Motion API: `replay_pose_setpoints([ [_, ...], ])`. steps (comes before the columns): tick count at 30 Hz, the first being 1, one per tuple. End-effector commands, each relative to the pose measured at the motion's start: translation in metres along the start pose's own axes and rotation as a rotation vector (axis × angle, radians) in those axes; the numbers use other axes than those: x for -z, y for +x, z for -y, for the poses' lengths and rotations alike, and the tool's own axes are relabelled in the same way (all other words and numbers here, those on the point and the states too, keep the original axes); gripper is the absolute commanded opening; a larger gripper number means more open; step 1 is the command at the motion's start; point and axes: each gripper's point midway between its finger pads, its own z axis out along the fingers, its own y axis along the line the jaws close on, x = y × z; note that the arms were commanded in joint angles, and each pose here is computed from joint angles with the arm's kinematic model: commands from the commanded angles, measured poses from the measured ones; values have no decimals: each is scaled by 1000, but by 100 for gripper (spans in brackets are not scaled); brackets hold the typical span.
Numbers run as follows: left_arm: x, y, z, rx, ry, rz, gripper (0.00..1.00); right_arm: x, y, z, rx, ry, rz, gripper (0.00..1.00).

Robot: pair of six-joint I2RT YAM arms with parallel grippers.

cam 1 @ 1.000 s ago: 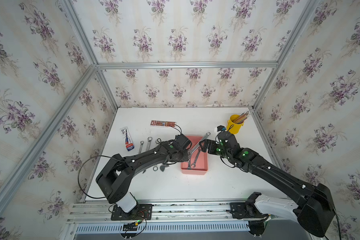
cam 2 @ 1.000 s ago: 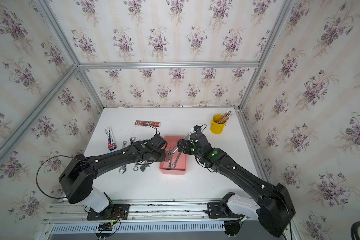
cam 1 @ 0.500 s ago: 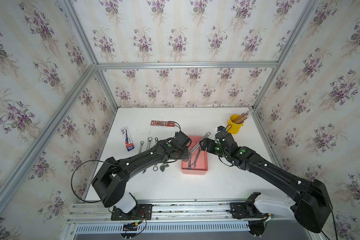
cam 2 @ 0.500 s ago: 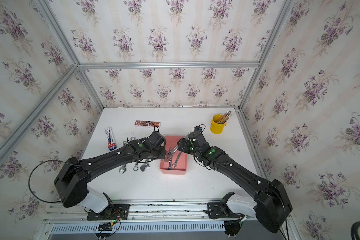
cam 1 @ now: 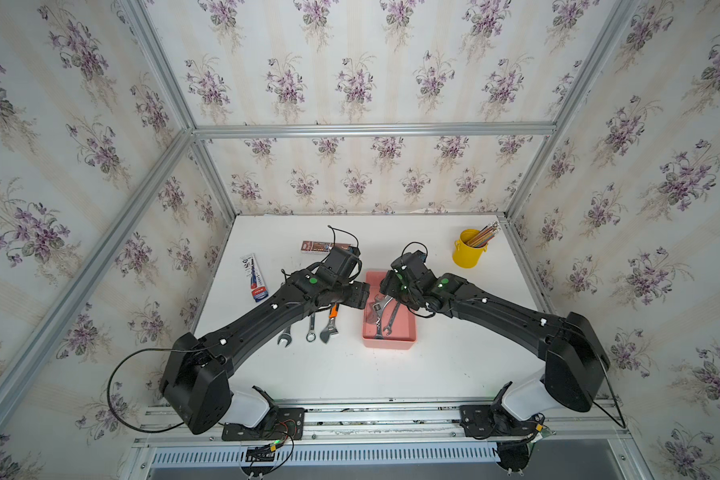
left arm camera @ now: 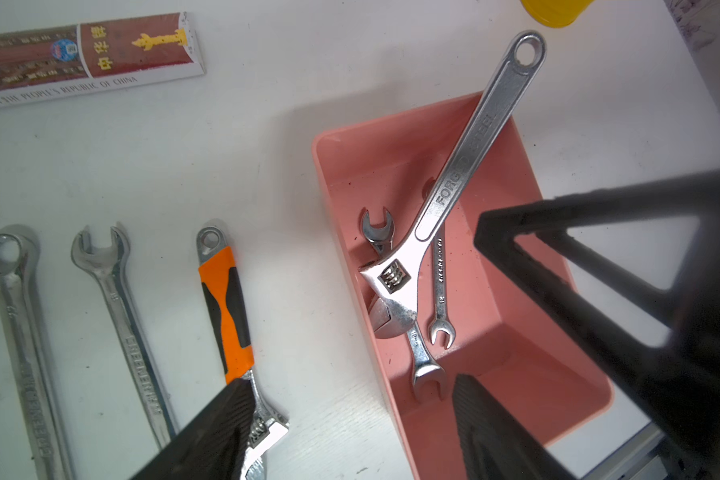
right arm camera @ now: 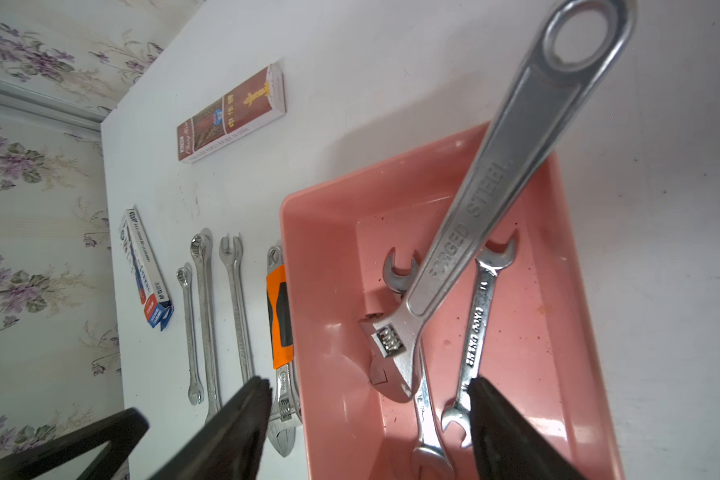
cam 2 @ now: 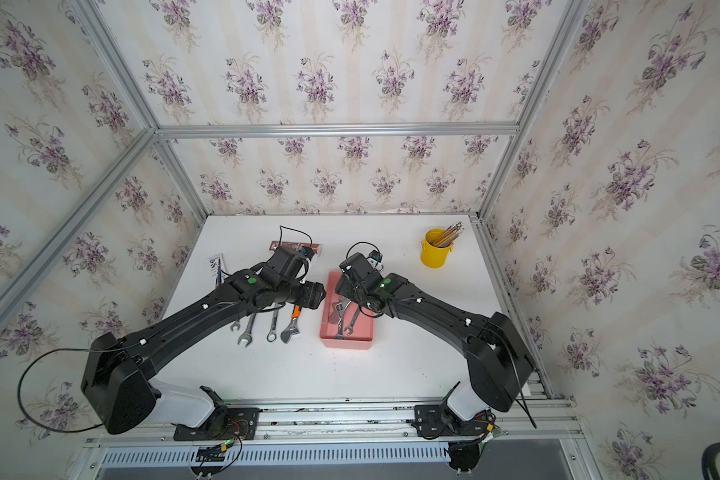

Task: Take out the wrench from the storage box
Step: Pick up the wrench from the storage box.

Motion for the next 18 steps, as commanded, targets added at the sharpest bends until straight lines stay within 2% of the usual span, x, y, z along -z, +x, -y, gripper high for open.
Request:
replay_pose_setpoints([
  [1,14,-6,8,-102,105,29,92,-12,5,23,-104,130,-5,74],
  [5,20,-9,5,-94,163,42,100,-26,4,30,-135,227,3,70],
  [11,27,-6,-3,-77,187,56,99,-45,2,30,-168,272,9,58],
  [18,31,5,-13,-40,235,70,99,-63,4,32,-184,311,-5,54],
])
